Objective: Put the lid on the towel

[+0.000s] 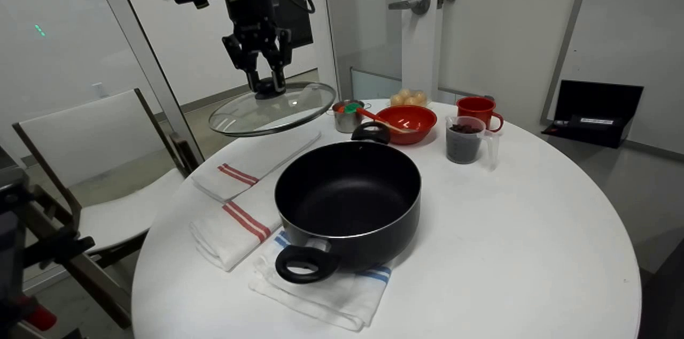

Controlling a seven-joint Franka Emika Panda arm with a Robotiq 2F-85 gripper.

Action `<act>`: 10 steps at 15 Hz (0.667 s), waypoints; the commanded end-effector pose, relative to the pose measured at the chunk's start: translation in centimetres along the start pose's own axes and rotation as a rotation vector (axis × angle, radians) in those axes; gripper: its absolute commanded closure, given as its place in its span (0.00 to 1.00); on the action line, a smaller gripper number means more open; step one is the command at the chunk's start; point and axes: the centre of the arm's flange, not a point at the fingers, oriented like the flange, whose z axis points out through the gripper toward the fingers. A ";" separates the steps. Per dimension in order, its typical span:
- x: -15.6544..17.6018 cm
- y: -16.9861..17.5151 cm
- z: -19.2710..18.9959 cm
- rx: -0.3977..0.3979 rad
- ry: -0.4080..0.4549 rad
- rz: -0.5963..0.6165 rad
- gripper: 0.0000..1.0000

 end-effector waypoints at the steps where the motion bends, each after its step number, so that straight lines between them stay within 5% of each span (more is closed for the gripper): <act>1: 3.8 -2.4 0.0 -0.037 -0.016 -0.060 0.75; 10: 8.6 -6.1 5.5 -0.054 -0.041 -0.155 0.75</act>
